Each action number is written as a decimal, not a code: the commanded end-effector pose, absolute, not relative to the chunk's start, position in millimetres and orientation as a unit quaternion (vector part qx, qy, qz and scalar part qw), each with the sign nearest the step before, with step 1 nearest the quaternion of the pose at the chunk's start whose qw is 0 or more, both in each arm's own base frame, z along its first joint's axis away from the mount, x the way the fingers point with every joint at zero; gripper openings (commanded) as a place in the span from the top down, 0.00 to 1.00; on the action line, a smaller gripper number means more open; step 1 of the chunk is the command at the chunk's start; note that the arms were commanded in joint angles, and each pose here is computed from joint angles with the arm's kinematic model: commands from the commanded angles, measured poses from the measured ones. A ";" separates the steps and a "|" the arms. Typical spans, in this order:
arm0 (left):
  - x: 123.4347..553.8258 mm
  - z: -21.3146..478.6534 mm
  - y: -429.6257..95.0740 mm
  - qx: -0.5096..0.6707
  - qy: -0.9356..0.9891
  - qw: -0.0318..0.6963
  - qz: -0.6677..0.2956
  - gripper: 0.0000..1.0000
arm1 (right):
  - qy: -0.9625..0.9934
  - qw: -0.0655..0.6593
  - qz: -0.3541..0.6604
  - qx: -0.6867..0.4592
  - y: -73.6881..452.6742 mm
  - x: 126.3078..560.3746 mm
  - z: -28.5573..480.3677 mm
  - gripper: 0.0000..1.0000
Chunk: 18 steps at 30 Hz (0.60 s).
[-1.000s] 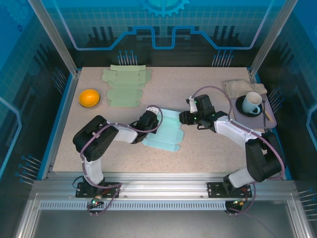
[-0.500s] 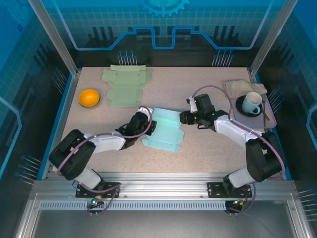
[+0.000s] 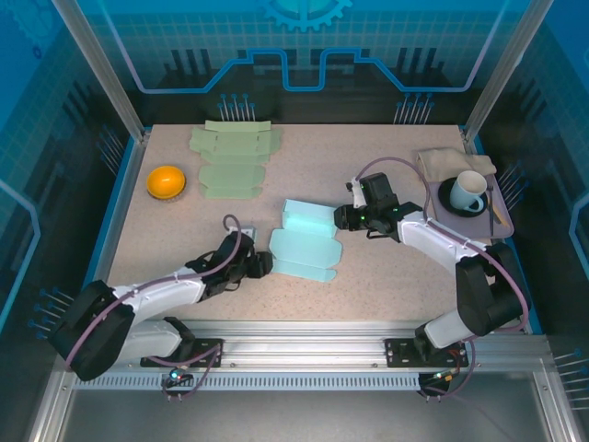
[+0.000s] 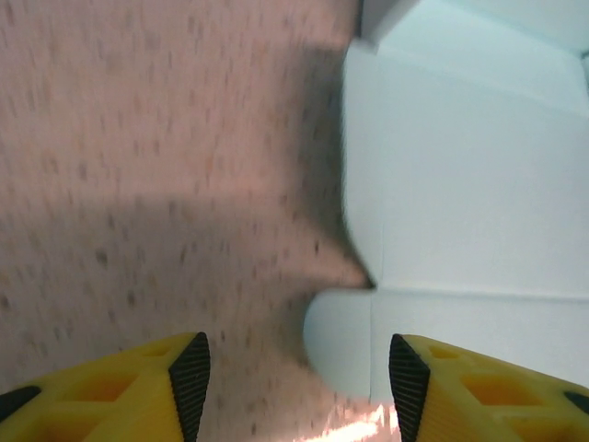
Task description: Fold the paper box
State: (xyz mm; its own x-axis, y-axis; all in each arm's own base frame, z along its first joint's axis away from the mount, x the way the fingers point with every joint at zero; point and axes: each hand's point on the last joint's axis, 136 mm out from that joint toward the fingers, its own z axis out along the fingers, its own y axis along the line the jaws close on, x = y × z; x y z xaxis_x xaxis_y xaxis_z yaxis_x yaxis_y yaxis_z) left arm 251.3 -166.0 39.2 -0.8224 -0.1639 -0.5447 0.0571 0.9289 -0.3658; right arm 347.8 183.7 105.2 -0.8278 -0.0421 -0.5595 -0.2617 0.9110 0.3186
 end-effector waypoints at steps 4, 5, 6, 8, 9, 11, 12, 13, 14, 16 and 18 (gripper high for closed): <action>224.8 20.3 -176.7 -0.117 0.927 0.229 -0.274 0.42 | 0.954 0.241 0.159 -0.078 175.2 335.3 83.7 0.61; 226.8 21.5 -177.9 -0.119 0.924 0.234 -0.279 0.41 | 0.955 0.240 0.158 -0.078 174.8 335.2 83.5 0.61; 229.0 22.2 -179.2 -0.121 0.922 0.237 -0.282 0.41 | 0.954 0.242 0.158 -0.078 174.4 335.6 84.1 0.61; 233.7 23.8 -181.8 -0.122 0.920 0.241 -0.284 0.42 | 0.954 0.243 0.155 -0.078 173.4 335.2 83.9 0.61; 236.1 23.5 -184.0 -0.121 0.920 0.241 -0.286 0.43 | 0.954 0.243 0.155 -0.078 173.1 334.7 83.9 0.61; 242.6 23.7 -186.8 -0.122 0.919 0.245 -0.283 0.44 | 0.954 0.243 0.154 -0.079 172.5 333.9 83.1 0.61; 246.4 23.2 -185.6 -0.123 0.920 0.250 -0.276 0.44 | 0.955 0.242 0.154 -0.079 172.4 333.1 82.6 0.61; 251.1 23.8 -185.2 -0.119 0.920 0.259 -0.269 0.44 | 0.955 0.242 0.154 -0.079 172.0 332.6 82.2 0.61; 256.1 24.7 -186.0 -0.112 0.920 0.268 -0.263 0.44 | 0.954 0.243 0.154 -0.080 172.2 332.3 81.9 0.61; 267.6 29.2 -191.3 -0.099 0.918 0.282 -0.262 0.46 | 0.955 0.242 0.154 -0.080 171.8 331.4 80.6 0.61; 276.8 33.4 -201.8 -0.079 0.915 0.288 -0.270 0.48 | 0.954 0.242 0.154 -0.082 171.5 330.8 80.7 0.61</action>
State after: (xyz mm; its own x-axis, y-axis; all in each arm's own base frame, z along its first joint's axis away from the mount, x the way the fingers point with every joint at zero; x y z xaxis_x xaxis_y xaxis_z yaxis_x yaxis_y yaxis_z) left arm 258.1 -183.4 24.4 -0.8344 -0.3339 -0.4386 -0.0691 0.8528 -0.5177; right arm 347.9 183.2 105.2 -0.8264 -0.0456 -0.5613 -0.2590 0.9158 0.3070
